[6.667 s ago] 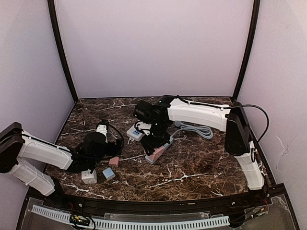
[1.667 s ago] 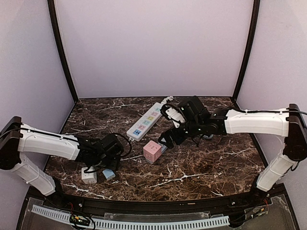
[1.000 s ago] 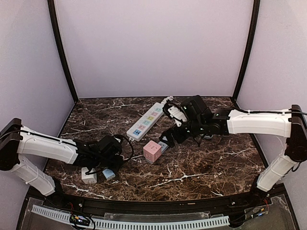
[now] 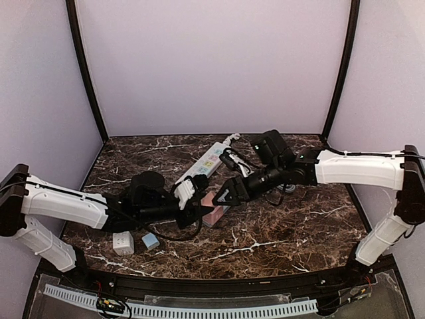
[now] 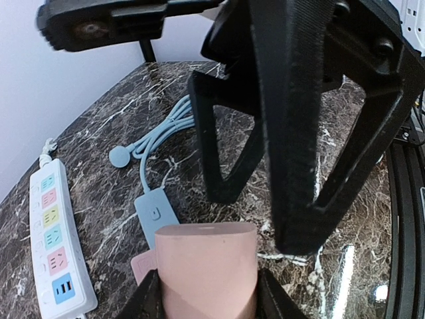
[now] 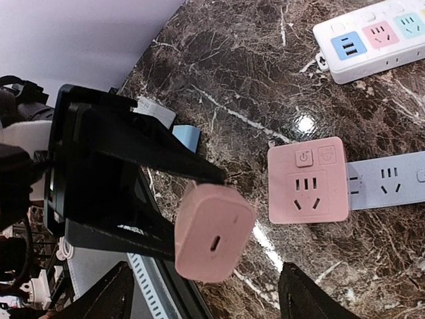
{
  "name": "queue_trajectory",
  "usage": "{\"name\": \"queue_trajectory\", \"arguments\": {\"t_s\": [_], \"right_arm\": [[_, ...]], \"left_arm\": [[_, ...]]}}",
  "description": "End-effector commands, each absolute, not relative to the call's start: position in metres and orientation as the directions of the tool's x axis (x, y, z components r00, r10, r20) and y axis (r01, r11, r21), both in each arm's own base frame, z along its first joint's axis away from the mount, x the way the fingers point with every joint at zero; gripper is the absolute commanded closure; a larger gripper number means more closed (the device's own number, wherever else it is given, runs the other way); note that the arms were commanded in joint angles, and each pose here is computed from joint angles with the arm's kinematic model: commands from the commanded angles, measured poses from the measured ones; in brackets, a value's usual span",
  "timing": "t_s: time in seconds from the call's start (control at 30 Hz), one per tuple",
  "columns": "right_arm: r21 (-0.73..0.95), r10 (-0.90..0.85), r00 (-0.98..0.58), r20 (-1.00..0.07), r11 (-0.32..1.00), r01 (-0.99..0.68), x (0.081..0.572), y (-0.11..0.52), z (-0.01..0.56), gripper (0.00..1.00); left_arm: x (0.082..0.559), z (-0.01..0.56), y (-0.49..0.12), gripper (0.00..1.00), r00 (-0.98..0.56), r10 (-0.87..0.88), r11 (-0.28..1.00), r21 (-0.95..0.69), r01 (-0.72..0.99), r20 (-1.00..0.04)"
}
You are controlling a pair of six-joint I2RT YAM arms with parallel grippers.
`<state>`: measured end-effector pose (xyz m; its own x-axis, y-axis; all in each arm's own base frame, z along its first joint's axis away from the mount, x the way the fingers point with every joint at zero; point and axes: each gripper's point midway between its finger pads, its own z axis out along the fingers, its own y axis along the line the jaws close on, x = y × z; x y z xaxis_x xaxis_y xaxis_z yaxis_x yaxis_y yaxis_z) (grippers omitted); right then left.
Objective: Insert the plug
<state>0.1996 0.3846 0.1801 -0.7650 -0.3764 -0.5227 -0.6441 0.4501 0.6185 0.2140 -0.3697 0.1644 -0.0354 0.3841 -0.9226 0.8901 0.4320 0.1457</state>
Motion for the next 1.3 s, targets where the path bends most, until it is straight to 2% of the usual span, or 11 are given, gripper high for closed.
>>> {"name": "queue_trajectory", "arguments": {"t_s": [0.0, 0.3, 0.43, 0.5, 0.57, 0.6, 0.67, 0.73, 0.77, 0.97, 1.27], "right_arm": [[0.659, -0.372, -0.773, -0.514, 0.406, -0.633, 0.201, 0.397, 0.192, 0.29], [0.69, -0.387, -0.797, -0.465, 0.406, -0.599, 0.2, 0.403, 0.182, 0.54], [0.689, -0.384, -0.799, -0.462, 0.411, -0.597, 0.201, 0.404, 0.181, 0.82], [0.687, -0.383, -0.801, -0.46, 0.418, -0.594, 0.202, 0.404, 0.178, 0.92], [0.682, -0.383, -0.802, -0.458, 0.428, -0.593, 0.203, 0.402, 0.175, 1.0], [0.678, -0.381, -0.804, -0.456, 0.437, -0.591, 0.204, 0.401, 0.172, 1.0], [0.661, -0.369, -0.805, -0.464, 0.46, -0.592, 0.208, 0.397, 0.171, 1.0], [0.633, -0.353, -0.803, -0.48, 0.494, -0.596, 0.215, 0.39, 0.17, 1.0], [0.617, -0.344, -0.802, -0.489, 0.513, -0.597, 0.219, 0.386, 0.171, 1.0], [0.498, -0.345, -0.771, -0.535, 0.608, -0.618, 0.242, 0.361, 0.17, 1.0], [0.239, -0.42, -0.587, -0.692, 0.634, -0.735, 0.267, 0.342, 0.193, 1.0]], "left_arm": [[0.208, 0.184, -0.388, 0.7, 0.054, 0.348, 0.371, 0.191, 0.909, -0.936], [0.211, 0.179, -0.397, 0.7, 0.094, 0.363, 0.36, 0.232, 0.904, -0.927], [0.211, 0.176, -0.398, 0.69, 0.103, 0.372, 0.357, 0.245, 0.902, -0.922], [0.212, 0.174, -0.398, 0.63, 0.103, 0.378, 0.358, 0.248, 0.9, -0.92], [0.213, 0.172, -0.396, 0.49, 0.097, 0.38, 0.371, 0.247, 0.895, -0.92], [0.215, 0.173, -0.395, 0.35, 0.096, 0.377, 0.382, 0.249, 0.89, -0.921], [0.221, 0.172, -0.389, 0.19, 0.078, 0.38, 0.427, 0.25, 0.869, -0.922], [0.224, 0.17, -0.384, 0.06, 0.061, 0.382, 0.455, 0.245, 0.856, -0.922], [0.225, 0.168, -0.382, 0.04, 0.046, 0.382, 0.466, 0.235, 0.853, -0.923], [0.229, 0.156, -0.37, 0.01, -0.032, 0.387, 0.528, 0.193, 0.827, -0.921], [0.235, 0.125, -0.357, 0.01, -0.197, 0.397, 0.621, 0.104, 0.777, -0.896]]}}
